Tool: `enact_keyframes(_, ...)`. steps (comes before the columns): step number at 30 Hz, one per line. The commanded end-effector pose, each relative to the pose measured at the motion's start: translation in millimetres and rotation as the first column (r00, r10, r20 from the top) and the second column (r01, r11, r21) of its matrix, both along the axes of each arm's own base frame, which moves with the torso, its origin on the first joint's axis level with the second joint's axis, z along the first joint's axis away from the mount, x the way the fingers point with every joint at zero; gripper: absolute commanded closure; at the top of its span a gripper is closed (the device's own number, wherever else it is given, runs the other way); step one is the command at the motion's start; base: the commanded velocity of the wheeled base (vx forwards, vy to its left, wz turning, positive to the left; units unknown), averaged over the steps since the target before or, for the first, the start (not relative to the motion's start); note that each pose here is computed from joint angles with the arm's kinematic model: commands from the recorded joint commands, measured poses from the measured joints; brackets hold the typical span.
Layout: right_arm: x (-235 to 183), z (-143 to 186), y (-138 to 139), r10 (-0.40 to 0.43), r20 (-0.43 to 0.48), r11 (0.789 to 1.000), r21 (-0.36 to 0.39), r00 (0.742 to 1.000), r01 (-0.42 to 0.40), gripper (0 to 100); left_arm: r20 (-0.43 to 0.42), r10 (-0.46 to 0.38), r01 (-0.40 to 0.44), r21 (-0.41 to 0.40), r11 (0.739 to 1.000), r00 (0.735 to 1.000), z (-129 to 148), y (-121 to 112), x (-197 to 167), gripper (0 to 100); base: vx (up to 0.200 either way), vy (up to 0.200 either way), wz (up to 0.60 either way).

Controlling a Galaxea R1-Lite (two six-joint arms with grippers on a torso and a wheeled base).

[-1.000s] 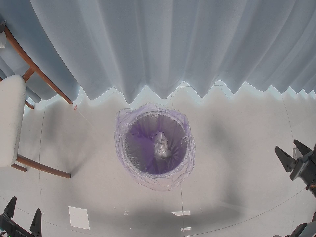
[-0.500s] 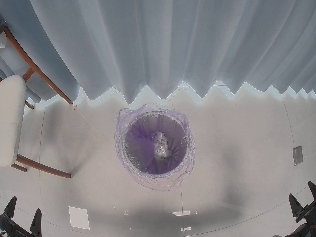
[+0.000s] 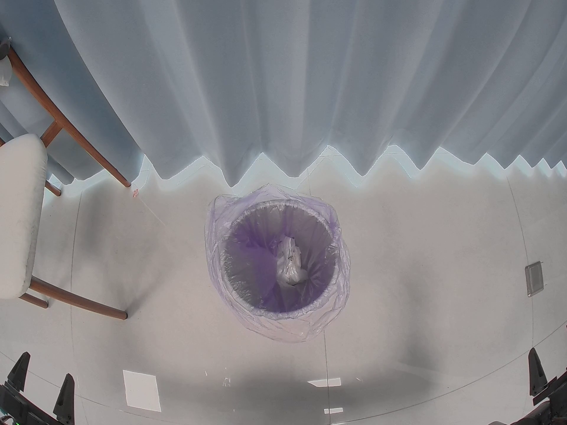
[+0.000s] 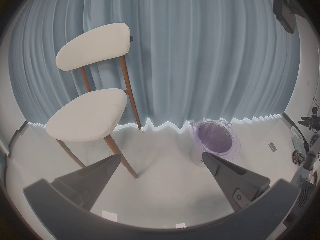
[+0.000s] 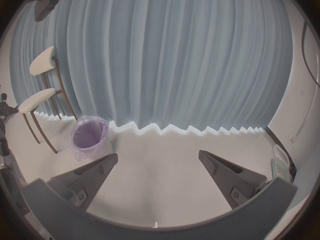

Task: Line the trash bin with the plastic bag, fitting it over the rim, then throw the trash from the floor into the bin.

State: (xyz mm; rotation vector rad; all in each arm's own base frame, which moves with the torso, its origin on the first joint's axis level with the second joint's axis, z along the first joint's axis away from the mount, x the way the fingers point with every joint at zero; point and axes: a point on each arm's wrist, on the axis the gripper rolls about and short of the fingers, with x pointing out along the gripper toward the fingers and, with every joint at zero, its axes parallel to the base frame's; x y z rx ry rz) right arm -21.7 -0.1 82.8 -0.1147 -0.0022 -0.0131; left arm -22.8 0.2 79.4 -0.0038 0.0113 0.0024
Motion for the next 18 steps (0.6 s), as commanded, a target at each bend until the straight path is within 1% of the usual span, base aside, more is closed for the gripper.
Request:
enact_keyframes(1, -4.0, -1.4, -1.8, -0.070, -0.007, 0.995, 0.076, 0.998, 0.070, 0, 0.002, 0.001, -0.001, -0.001, 1.000, 1.000, -4.3, 0.0, -0.2, 0, 0.000, 0.000, 0.00)
enact_keyframes(2, -4.2, -1.3, -2.3, -0.093, -0.008, 0.993, 0.079, 0.996, 0.093, 0, 0.002, 0.001, -0.001, -0.001, 1.000, 1.000, -4.3, 0.0, -0.2, 0, 0.000, 0.000, 0.00)
enact_keyframes(3, -4.2, -1.3, -2.3, -0.093, -0.008, 0.993, 0.079, 0.996, 0.093, 0, 0.002, 0.001, -0.001, -0.001, 1.000, 1.000, -4.3, 0.0, -0.2, 0, 0.000, 0.000, 0.00)
enact_keyframes(4, -5.1, -0.3, -5.6, -0.238, -0.003, 0.967, 0.096, 0.971, 0.237, 0, 0.002, 0.001, -0.001, -0.001, 1.000, 1.000, -4.3, 0.0, -0.2, 0, 0.000, 0.000, 0.00)
enact_keyframes(5, -5.0, -0.5, -5.7, -0.242, -0.003, 0.966, 0.096, 0.970, 0.241, 0, 0.002, 0.001, -0.001, -0.001, 1.000, 1.000, -4.3, 0.0, -0.2, 0, 0.000, 0.000, 0.00)
enact_keyframes(6, -4.9, -1.0, -5.7, -0.245, -0.004, 0.963, 0.115, 0.970, 0.244, 0, 0.002, 0.001, -0.001, -0.001, 1.000, 1.000, -4.3, 0.0, -0.2, 0, 0.000, 0.000, 0.00)
enact_keyframes(7, -4.8, -1.0, -5.4, -0.232, -0.004, 0.965, 0.129, 0.973, 0.230, 0, 0.002, 0.001, -0.001, -0.001, 1.000, 1.000, -4.3, 0.0, -0.2, 0, 0.000, 0.000, 0.00)
enact_keyframes(8, -4.6, -1.0, -4.5, -0.190, -0.004, 0.973, 0.132, 0.982, 0.188, 0, 0.002, 0.001, -0.001, -0.001, 1.000, 1.000, -4.3, 0.0, -0.2, 0, 0.000, 0.000, 0.00)
enact_keyframes(9, -4.2, -1.4, -3.0, -0.121, -0.006, 0.984, 0.132, 0.993, 0.121, 0, 0.002, 0.001, -0.001, -0.001, 1.000, 1.000, -4.3, 0.0, -0.2, 0, 0.000, 0.000, 0.00)
enact_keyframes(10, -3.9, -1.7, -1.6, -0.059, -0.006, 0.989, 0.132, 0.998, 0.059, 0, 0.002, 0.001, -0.001, -0.001, 1.000, 1.000, -4.3, 0.0, -0.2, 0, 0.000, 0.000, 0.00)
enact_keyframes(11, -3.7, -2.5, 0.0, 0.010, -0.012, 0.992, 0.125, 1.000, -0.009, 0, 0.002, 0.001, -0.001, -0.001, 1.000, 1.000, -4.3, 0.0, -0.2, 0, 0.000, 0.000, 0.00)
enact_keyframes(12, -2.6, -6.0, 0.8, 0.044, -0.023, 0.993, 0.111, 0.999, -0.041, 0, 0.002, 0.001, -0.001, -0.002, 1.000, 1.000, -4.3, 0.0, -0.2, 0, 0.000, 0.000, 0.00)
enact_keyframes(13, -1.6, -8.0, 1.1, 0.059, -0.019, 0.994, 0.089, 0.998, -0.057, 0, 0.002, 0.001, -0.001, -0.001, 1.000, 1.000, -4.3, 0.0, -0.2, 0, 0.000, 0.000, 0.00)
enact_keyframes(15, -1.2, -7.2, 1.1, 0.059, -0.003, 0.995, 0.078, 0.998, -0.059, 0, 0.002, 0.001, -0.001, -0.001, 1.000, 1.000, -4.3, 0.0, -0.2, 0, 0.000, 0.000, 0.00)
enact_keyframes(17, -1.1, -7.0, 0.8, 0.047, 0.001, 0.994, 0.098, 0.999, -0.047, 0, 0.002, 0.001, -0.001, -0.001, 1.000, 1.000, -4.3, 0.0, -0.2, 0, 0.000, 0.000, 0.00)
enact_keyframes(18, -0.6, -6.8, 0.4, 0.024, -0.005, 0.993, 0.118, 1.000, -0.023, 0, 0.002, 0.001, -0.001, -0.001, 1.000, 1.000, -4.3, 0.0, -0.2, 0, 0.000, 0.000, 0.00)
